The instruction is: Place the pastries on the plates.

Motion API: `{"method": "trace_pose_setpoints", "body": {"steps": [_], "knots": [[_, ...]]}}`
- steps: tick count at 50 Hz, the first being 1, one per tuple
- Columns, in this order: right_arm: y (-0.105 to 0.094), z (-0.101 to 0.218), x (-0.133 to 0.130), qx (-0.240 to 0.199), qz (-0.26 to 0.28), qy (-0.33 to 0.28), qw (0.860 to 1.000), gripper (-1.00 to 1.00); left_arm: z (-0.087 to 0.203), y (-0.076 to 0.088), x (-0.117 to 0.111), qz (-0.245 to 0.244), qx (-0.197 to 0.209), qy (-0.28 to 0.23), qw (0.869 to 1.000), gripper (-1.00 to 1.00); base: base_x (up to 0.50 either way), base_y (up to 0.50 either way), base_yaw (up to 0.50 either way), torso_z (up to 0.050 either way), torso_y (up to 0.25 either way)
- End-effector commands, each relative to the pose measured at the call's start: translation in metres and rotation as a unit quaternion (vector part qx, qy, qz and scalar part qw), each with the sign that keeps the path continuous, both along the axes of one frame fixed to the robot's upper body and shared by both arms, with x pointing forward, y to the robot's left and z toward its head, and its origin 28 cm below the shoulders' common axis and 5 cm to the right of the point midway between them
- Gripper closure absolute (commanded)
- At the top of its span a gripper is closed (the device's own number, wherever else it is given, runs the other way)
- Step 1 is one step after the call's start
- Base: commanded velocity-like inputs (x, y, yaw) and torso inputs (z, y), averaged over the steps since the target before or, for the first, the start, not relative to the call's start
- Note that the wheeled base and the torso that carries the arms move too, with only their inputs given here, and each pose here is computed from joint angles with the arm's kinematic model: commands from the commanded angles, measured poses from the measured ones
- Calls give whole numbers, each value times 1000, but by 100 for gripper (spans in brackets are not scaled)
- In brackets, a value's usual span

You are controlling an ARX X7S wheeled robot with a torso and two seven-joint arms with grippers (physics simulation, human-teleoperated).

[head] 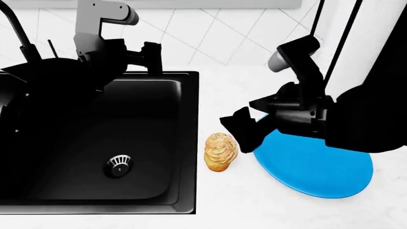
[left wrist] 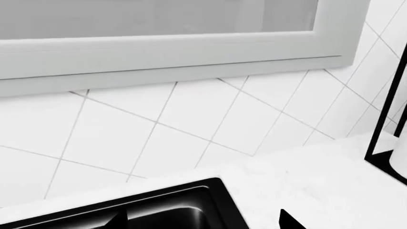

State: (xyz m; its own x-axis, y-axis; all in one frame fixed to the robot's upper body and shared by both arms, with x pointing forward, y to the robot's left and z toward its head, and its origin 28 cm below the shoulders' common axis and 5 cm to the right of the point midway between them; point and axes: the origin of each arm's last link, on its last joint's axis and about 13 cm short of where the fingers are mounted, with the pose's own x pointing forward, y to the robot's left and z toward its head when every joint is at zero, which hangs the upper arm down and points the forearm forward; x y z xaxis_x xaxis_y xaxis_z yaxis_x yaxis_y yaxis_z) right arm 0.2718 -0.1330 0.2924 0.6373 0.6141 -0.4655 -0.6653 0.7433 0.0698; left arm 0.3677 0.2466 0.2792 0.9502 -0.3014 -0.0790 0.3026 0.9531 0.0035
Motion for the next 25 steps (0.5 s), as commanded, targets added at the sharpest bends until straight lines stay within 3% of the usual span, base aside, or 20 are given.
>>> {"method": "trace_pose_setpoints", "body": {"steps": [1,8,25], "knots": [[4,0,-5,-28,31,31,999,-100,-1,3,0,0,1,0,1000,-100,0,0,0,0,0],[4,-6,-1,-55,32,46,997,-100,-2,2,-1,0,1,1,1000,-100,0,0,0,0,0],[3,-22,14,-55,26,65,996,-100,-1,4,-3,3,0,0,1000,-100,0,0,0,0,0]]}}
